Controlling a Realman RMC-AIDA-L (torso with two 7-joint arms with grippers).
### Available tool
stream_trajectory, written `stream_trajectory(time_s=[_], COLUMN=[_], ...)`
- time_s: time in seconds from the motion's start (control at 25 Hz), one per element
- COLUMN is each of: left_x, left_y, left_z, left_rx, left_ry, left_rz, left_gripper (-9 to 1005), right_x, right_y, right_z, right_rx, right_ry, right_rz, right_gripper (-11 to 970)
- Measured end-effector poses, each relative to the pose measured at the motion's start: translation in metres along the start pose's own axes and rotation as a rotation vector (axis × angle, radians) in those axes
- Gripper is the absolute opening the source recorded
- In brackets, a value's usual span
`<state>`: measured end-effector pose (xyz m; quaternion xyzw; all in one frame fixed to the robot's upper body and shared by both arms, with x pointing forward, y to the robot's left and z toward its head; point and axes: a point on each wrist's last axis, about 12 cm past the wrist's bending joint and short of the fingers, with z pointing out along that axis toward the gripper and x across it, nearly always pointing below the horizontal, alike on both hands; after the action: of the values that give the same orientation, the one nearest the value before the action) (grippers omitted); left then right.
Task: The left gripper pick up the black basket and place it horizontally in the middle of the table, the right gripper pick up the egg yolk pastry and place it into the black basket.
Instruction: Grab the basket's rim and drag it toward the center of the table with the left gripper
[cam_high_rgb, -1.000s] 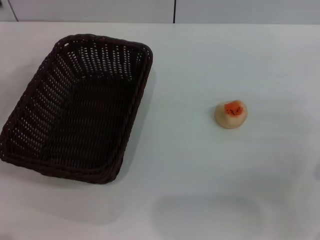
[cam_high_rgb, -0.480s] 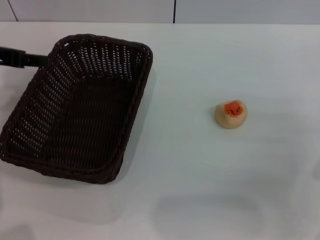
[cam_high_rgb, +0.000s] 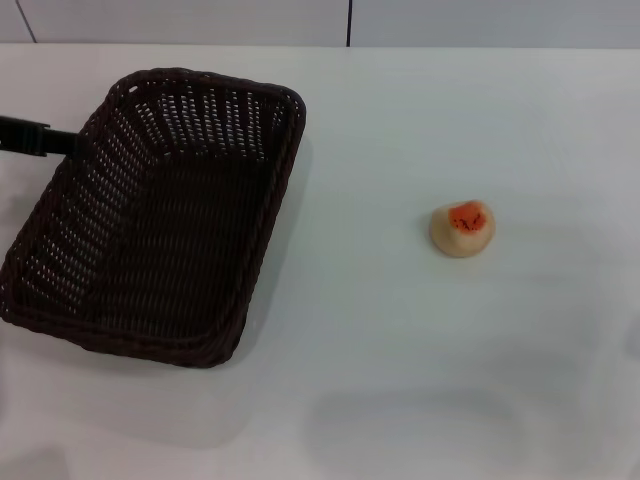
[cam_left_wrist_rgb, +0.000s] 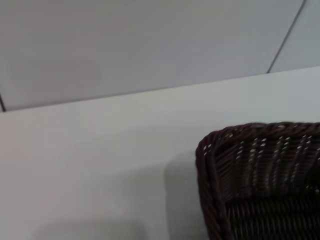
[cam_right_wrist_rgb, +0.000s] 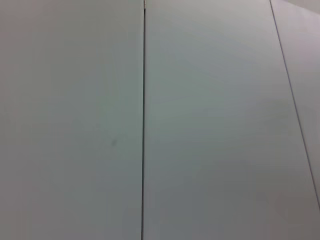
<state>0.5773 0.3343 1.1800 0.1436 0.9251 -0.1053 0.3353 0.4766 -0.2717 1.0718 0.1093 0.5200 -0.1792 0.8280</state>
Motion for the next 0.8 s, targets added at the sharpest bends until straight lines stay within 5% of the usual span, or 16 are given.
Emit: stream_trajectory(time_s=[0.8], left_x=[0.013], left_y=[-0.004], left_z=[0.025], left_rx=[0.022], left_ry=[0.115], left_rz=[0.012], left_gripper=[567], right_x=[-0.001], right_y=[0.003], right_z=[0.003], right_rx=[-0.006], right_ry=[-0.006], right_rz=[0.001], right_gripper=[393])
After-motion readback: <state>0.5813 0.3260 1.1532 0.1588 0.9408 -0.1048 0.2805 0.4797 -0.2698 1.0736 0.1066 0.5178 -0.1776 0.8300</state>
